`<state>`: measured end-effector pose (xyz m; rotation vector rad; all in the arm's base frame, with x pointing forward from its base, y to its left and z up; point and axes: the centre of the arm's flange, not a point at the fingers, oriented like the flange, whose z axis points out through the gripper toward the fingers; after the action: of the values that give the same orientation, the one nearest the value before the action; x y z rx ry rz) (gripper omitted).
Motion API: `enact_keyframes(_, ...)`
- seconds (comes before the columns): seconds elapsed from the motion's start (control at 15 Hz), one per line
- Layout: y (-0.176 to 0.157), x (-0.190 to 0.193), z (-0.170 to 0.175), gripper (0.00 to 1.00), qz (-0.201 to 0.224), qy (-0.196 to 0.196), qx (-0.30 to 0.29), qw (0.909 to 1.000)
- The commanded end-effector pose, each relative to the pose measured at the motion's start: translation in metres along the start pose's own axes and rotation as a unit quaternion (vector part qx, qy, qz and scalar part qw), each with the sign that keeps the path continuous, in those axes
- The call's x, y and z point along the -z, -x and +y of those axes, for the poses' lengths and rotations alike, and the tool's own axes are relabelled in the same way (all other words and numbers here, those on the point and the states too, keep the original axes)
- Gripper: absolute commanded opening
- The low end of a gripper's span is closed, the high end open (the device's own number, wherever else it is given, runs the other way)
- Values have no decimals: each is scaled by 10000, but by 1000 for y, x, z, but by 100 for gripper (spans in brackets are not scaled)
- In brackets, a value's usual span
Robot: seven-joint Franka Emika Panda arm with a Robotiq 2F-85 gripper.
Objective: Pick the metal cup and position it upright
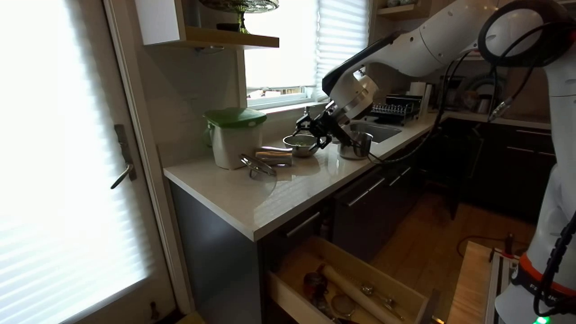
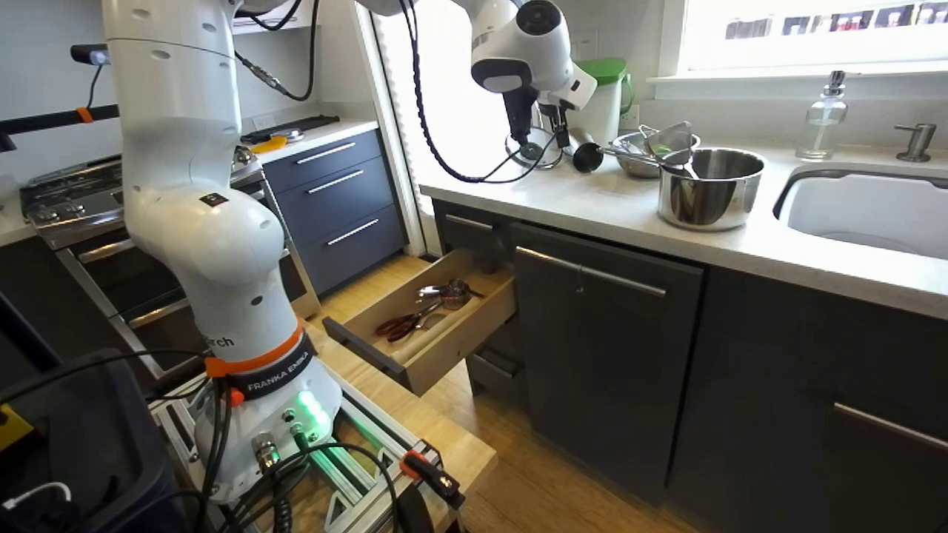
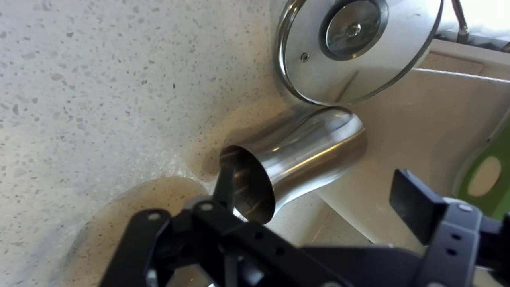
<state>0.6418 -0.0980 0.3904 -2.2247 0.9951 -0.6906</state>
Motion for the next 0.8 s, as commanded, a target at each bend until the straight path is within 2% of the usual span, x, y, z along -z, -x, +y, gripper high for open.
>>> enact_keyframes(0.0, -14, -7, 10, 100, 74, 139, 62, 9999)
enact_keyframes(0.33, -38, -35, 32, 100, 90, 102, 95, 9999)
enact_keyframes(0.53, -47, -58, 32, 100, 36, -166, -63, 9998)
enact_keyframes(0.73, -52, -82, 28, 100, -25, -271, -199, 9994)
